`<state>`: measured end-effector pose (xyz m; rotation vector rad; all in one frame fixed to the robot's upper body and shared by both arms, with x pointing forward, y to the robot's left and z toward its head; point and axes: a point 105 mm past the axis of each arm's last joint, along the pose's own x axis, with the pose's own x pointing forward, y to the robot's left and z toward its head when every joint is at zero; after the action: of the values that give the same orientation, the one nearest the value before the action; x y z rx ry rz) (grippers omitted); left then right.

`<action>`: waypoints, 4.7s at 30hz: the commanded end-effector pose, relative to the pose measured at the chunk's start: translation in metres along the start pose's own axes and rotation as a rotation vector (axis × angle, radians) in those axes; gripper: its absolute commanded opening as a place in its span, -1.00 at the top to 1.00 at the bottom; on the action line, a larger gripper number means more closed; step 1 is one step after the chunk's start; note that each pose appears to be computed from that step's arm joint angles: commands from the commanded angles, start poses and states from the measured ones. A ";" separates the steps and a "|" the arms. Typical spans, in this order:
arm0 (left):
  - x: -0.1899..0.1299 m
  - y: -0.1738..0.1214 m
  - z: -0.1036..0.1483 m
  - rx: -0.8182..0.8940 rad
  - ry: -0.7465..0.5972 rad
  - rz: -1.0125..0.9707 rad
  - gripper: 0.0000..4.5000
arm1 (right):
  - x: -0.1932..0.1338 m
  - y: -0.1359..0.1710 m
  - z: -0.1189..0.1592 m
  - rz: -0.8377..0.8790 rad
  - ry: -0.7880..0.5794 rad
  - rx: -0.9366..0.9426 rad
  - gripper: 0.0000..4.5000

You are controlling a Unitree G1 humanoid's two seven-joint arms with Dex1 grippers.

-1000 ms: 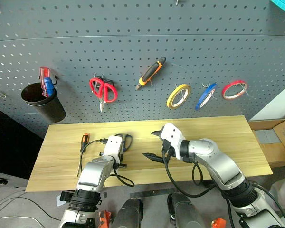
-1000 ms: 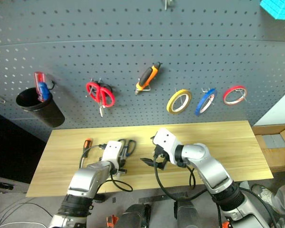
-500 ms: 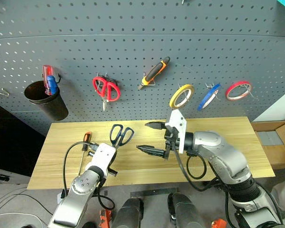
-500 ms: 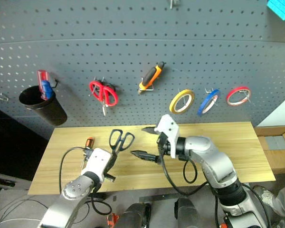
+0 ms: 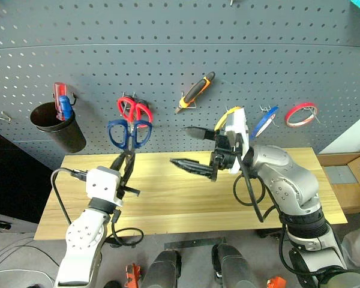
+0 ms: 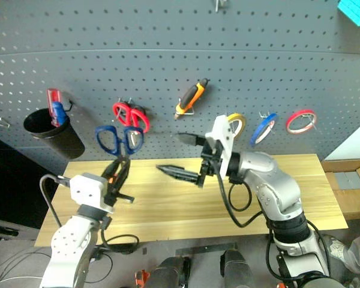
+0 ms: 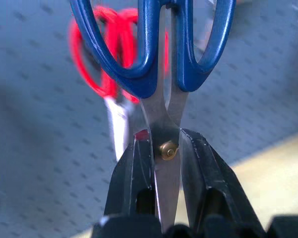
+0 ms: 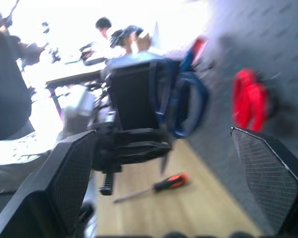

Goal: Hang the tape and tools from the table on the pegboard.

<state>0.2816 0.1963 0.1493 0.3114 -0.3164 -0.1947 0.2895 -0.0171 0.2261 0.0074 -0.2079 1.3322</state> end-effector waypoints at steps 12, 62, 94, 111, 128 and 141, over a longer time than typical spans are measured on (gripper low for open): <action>0.030 -0.001 -0.001 -0.122 0.013 -0.047 0.80 | 0.004 -0.008 0.023 -0.023 -0.068 -0.082 -1.00; -0.006 0.073 -0.148 -0.311 1.050 0.069 -0.94 | 0.006 0.024 -0.098 0.017 0.450 -0.082 -1.00; 0.003 0.073 -0.147 -0.233 0.933 -0.034 0.72 | 0.007 0.018 -0.081 -0.001 0.433 -0.125 -1.00; 0.001 0.079 0.066 -0.155 -0.191 0.195 0.78 | 0.009 0.020 0.006 0.256 0.044 -0.088 -1.00; 0.040 0.157 0.115 0.024 -0.315 0.329 0.78 | 0.050 -0.004 0.049 0.060 -0.165 -0.187 -1.00; 0.062 0.161 0.095 0.011 -0.341 0.322 0.78 | 0.056 -0.007 0.047 0.021 -0.148 -0.213 -1.00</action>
<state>0.3372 0.3116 0.2842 0.2070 -0.6149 0.0809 0.3076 0.0289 0.2689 -0.0508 -0.4141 1.3187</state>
